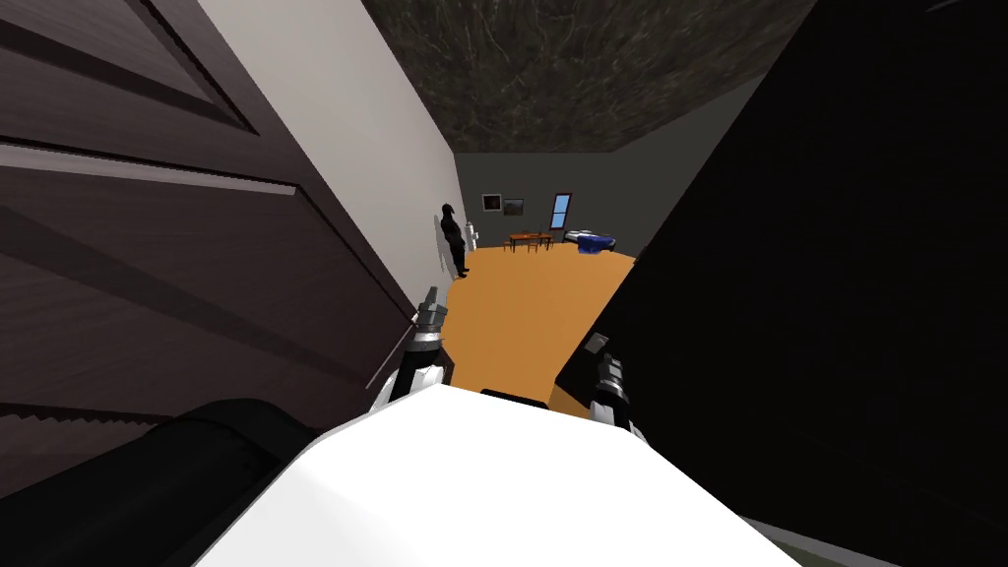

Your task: Push the door open

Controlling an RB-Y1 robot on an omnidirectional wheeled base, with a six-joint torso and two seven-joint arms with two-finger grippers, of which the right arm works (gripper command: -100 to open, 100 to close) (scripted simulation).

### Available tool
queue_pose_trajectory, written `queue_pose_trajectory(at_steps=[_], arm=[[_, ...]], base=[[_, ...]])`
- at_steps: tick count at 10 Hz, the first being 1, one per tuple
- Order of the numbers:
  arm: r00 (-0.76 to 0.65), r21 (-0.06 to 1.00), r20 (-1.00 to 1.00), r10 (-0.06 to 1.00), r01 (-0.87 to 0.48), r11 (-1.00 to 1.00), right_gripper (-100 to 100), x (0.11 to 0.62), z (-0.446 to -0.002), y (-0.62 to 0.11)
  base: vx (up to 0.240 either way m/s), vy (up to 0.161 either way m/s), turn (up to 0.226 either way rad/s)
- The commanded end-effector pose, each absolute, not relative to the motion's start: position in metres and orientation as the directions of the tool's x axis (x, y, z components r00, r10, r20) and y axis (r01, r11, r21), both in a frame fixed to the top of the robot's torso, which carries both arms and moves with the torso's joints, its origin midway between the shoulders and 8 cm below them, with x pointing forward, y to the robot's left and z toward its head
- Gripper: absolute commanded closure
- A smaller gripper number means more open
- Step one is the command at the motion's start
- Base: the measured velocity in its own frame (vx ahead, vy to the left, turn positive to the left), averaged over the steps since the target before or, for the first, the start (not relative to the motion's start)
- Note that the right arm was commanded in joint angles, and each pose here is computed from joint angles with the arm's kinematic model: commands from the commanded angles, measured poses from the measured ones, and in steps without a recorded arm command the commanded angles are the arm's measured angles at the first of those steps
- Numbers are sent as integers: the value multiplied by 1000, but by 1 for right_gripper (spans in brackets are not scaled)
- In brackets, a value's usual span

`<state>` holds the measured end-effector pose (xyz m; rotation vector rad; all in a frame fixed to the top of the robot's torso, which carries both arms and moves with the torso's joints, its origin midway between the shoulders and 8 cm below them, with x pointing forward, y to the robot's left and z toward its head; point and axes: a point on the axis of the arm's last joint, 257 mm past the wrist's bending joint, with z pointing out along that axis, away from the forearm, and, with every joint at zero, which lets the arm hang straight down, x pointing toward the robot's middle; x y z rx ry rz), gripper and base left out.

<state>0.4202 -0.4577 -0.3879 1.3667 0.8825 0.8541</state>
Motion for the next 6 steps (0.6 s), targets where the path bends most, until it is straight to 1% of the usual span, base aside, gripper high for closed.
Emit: queue_pose_trajectory(at_steps=[1, 4, 5, 6], arm=[[437, 1000, -19, 899, 2, 20, -100, 421, -389, -455], [438, 1000, -4, 899, 0, 5, -100, 422, -391, -449], [438, 1000, -8, 899, 1, 9, -100, 422, -390, -451], [443, 1000, -12, 896, -1, 14, -100, 419, -389, -454]], base=[[-167, 163, -53], [-171, 159, -35], [-77, 81, -19], [118, -48, 28]])
